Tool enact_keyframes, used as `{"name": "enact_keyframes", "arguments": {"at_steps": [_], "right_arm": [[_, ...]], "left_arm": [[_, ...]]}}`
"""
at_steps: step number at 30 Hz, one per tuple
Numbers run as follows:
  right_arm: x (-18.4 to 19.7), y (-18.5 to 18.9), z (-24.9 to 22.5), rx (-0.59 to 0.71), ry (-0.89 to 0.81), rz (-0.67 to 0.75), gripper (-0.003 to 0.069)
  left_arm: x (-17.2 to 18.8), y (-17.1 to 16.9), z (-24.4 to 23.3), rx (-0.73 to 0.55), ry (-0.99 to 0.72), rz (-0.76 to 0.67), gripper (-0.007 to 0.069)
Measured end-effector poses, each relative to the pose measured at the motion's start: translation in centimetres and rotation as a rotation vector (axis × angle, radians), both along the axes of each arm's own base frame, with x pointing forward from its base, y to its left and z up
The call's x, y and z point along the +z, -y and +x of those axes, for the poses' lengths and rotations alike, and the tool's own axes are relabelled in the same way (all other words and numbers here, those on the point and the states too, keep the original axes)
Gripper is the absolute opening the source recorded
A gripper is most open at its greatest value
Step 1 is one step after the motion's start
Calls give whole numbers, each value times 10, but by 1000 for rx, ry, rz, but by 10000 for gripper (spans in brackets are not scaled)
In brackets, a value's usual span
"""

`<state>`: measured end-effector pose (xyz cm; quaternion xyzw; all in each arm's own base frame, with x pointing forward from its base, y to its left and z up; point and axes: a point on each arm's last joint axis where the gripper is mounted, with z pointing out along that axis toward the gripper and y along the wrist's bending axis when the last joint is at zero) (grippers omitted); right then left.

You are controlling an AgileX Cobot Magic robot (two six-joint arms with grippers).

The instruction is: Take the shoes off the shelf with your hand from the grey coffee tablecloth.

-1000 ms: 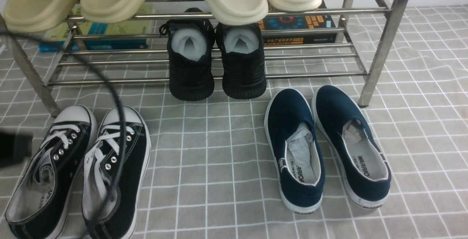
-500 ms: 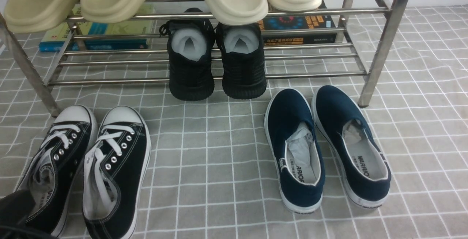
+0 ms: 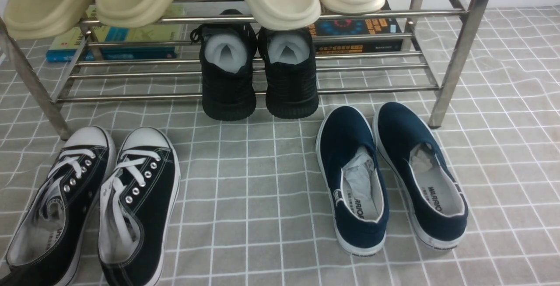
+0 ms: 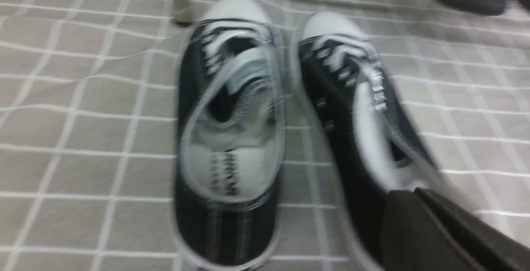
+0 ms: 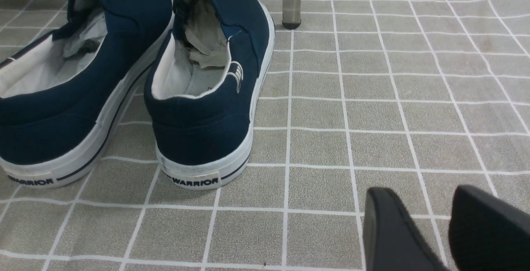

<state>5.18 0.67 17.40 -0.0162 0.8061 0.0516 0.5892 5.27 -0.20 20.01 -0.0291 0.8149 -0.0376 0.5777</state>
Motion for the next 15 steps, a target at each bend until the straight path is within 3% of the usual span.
{"name": "enact_keyframes", "arguments": {"at_steps": [6,15], "right_arm": [[0,0,0,0,0,0,239],[0,0,0,0,0,0,239]], "left_arm": [[-28,-4,-2,34,-2,33,22],[-28,-4,-1,34,25,42,32]]}}
